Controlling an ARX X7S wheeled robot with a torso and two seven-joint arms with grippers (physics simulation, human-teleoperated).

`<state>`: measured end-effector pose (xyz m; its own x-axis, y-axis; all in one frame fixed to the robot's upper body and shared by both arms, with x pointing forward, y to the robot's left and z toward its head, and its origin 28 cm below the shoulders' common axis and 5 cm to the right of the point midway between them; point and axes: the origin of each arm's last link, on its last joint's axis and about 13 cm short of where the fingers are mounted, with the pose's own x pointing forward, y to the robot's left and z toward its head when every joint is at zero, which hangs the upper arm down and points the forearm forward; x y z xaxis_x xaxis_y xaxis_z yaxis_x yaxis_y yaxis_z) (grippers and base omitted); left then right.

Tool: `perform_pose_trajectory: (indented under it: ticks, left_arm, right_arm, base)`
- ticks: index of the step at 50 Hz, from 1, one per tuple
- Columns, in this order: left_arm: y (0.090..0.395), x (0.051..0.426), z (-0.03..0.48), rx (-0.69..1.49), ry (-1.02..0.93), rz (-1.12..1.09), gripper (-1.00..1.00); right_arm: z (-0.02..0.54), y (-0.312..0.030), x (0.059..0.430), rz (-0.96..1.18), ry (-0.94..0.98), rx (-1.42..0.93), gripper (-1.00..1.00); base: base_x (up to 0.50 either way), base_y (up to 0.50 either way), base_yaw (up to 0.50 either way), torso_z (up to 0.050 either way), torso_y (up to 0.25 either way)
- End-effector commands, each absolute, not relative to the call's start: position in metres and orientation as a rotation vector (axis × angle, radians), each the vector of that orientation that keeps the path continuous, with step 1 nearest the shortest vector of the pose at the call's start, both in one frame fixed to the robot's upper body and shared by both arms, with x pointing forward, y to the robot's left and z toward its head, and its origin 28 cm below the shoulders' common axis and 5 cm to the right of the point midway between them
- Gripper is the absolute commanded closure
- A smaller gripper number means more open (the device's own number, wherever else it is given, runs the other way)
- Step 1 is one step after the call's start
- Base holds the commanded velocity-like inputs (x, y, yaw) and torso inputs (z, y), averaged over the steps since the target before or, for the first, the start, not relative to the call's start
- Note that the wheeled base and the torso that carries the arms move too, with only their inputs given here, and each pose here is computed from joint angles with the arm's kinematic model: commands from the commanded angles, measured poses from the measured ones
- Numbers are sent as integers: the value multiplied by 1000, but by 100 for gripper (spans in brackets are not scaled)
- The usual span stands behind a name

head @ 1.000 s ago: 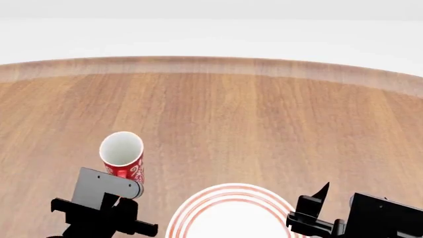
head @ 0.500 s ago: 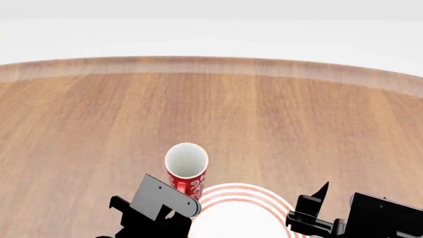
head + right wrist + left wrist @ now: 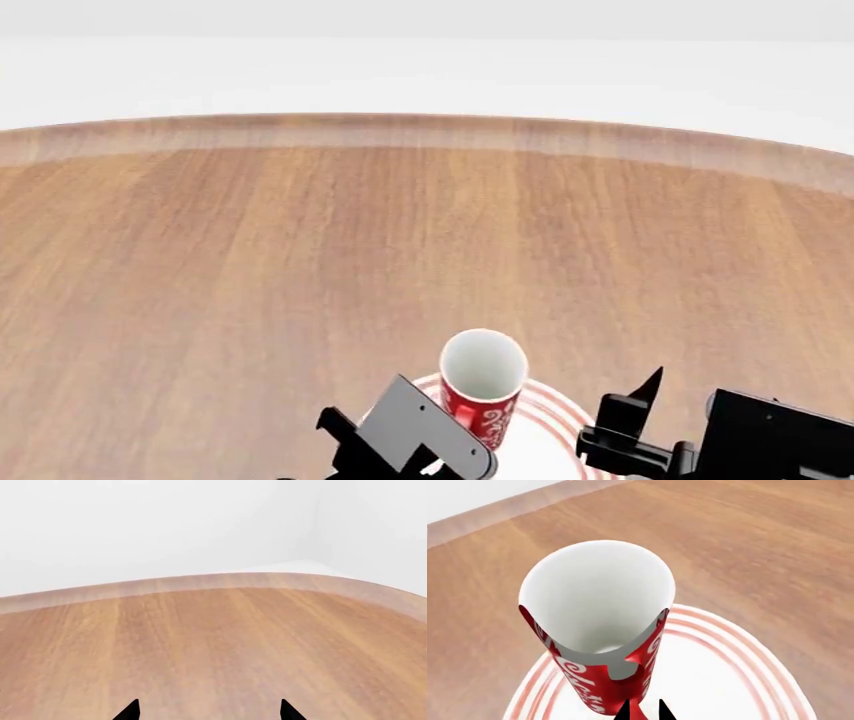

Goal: Pick up the red mug and put it on the plate

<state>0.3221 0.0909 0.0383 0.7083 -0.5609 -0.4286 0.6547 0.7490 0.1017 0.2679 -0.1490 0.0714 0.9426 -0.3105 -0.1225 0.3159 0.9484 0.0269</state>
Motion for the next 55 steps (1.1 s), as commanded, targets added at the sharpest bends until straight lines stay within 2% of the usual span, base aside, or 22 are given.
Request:
perform_pose_trajectory:
  ticks: [1,25,55]
  left_arm:
    - [85,327,42,252,390,-718,100]
    - [93,325,34,315,484,-757,100]
    - [101,323,29,293,612,-765,100]
  right_arm:
    - [72,-149,268,-316,105,57,-100]
    - [70,-146,270,-304,107,57,-100]
    - [65,-144,272,-297,111,61,-100]
  base:
    - [0,0,0,0,0]
    - [0,0,0,0,0]
    - [0,0,0,0,0]
